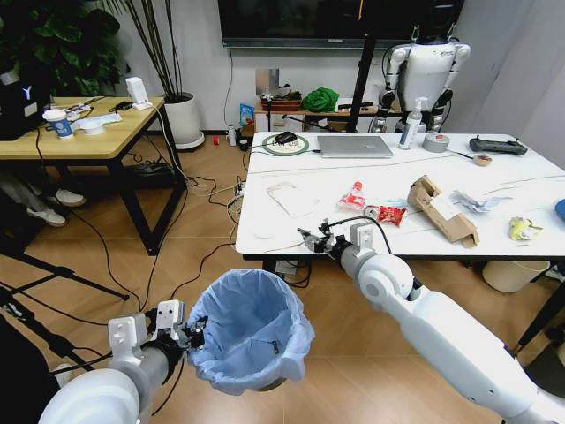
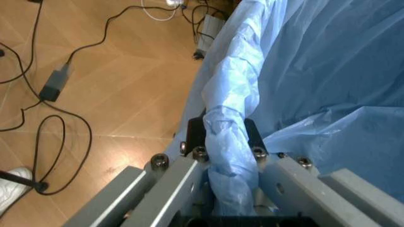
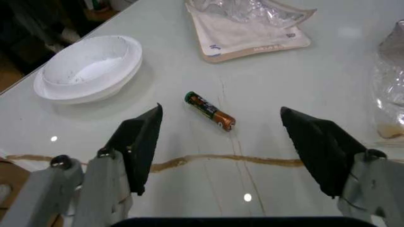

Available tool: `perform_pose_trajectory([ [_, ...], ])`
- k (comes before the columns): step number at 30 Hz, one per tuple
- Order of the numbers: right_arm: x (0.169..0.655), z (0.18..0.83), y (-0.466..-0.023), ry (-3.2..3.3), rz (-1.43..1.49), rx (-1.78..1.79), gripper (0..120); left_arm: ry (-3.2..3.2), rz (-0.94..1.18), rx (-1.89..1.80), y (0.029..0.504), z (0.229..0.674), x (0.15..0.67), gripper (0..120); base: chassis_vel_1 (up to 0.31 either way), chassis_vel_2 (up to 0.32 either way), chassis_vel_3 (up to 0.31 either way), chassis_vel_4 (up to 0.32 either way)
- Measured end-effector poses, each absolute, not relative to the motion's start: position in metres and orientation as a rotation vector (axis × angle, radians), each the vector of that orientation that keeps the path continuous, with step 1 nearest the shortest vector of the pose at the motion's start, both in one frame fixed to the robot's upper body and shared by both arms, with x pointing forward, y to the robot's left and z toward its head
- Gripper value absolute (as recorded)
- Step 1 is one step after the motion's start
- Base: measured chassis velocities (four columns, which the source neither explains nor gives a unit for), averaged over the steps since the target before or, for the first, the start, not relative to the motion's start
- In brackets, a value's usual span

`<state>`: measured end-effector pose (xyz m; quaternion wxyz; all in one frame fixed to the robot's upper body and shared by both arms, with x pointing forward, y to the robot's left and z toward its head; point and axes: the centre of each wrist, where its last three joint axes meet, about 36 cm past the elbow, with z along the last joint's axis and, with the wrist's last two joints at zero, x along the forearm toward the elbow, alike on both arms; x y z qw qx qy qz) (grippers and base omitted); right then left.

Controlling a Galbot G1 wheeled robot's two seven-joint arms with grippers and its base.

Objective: Pick up the trash bin and place the trash from the table into it.

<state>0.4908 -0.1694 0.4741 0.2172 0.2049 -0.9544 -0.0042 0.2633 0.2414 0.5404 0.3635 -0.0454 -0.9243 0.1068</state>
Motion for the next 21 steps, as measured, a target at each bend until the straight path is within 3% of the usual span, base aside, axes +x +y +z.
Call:
perform_pose_trajectory([
  [4,0.4935,0.4711,-0.1679,-2.638,-0.011,0.561,79,-2.379,0.274,-0.116,0.2415,0.5405,0.2634,0,0.000,0.000,0.000,0.000],
  [8,0.4940,0.4686,-0.1674,-2.635,-0.001,0.557,70,-2.378,0.273,-0.115,0.2416,0.5402,0.2631,0,0.000,0.000,0.000,0.000],
  [19,0.4972,0.4697,-0.1627,-2.641,0.014,0.556,60,-2.376,0.271,-0.114,0.2421,0.5400,0.2627,0,0.000,0.000,0.000,0.000],
  [21,0.4975,0.4695,-0.1612,-2.640,0.019,0.557,52,-2.378,0.268,-0.114,0.2421,0.5398,0.2625,0,0.000,0.000,0.000,0.000],
])
